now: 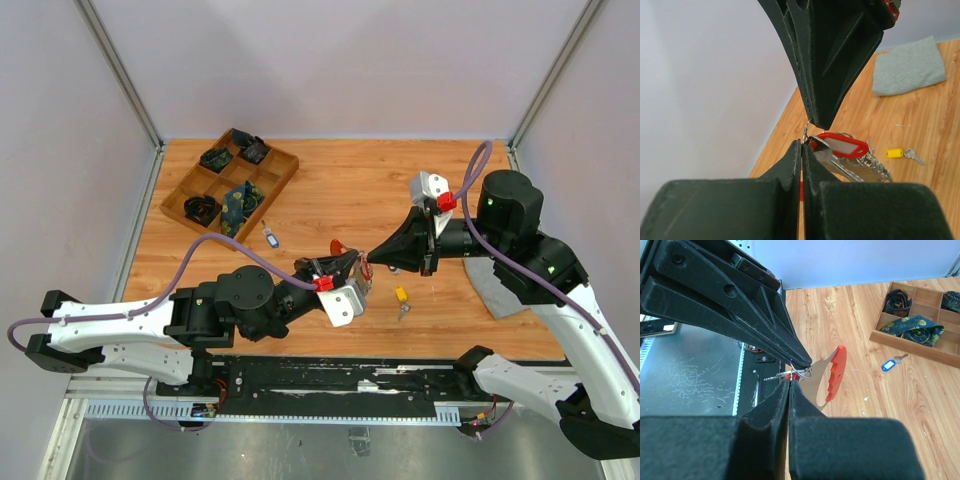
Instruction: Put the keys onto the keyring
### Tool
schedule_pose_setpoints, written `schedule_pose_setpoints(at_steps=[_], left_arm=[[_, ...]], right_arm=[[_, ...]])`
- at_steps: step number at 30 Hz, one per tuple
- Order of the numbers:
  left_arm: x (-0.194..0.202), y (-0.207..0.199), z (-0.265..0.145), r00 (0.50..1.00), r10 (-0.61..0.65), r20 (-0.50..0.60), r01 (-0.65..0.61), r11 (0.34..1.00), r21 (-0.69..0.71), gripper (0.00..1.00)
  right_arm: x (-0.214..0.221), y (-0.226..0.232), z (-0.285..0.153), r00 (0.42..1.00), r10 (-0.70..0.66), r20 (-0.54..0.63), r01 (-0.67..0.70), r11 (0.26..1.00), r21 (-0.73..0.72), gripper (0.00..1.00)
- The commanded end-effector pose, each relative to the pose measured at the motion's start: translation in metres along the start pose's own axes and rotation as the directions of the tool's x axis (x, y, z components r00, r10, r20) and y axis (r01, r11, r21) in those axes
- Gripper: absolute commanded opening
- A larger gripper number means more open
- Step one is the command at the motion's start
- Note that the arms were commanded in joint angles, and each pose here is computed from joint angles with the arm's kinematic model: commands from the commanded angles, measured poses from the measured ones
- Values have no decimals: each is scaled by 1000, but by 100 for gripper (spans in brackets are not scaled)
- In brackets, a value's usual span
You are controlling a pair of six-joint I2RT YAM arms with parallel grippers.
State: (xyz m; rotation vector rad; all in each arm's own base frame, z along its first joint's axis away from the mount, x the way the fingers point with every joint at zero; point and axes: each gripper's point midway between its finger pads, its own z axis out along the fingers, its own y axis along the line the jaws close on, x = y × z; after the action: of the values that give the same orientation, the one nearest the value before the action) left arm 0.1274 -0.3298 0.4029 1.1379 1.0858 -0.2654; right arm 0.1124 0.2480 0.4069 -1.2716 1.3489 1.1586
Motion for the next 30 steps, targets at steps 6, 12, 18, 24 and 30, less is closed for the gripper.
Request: schedule_pose_setpoints(at_steps=[6, 12, 18, 24, 30], left_arm=[[-20, 16, -4, 998, -37, 52, 39, 998, -39, 0], [-21, 16, -5, 998, -39, 57, 41, 998, -37, 1], [-21, 16, -7, 997, -44, 61, 46, 998, -33, 0], [-21, 16, -6, 997, -45, 60, 47, 998, -31, 0], [-20, 15, -6, 998, -44, 55, 46, 998, -34, 1]], right_arm=[[-7, -9, -3, 1000, -11, 14, 10, 996, 85, 0], [-4, -15, -4, 1000, 4, 10, -5, 992, 124, 1], [-2, -19, -4, 1000, 25, 4, -26, 989, 143, 1], [1, -22, -4, 998, 56, -14, -53, 986, 159, 1], [7, -24, -5, 996, 84, -36, -77, 981, 176, 1]])
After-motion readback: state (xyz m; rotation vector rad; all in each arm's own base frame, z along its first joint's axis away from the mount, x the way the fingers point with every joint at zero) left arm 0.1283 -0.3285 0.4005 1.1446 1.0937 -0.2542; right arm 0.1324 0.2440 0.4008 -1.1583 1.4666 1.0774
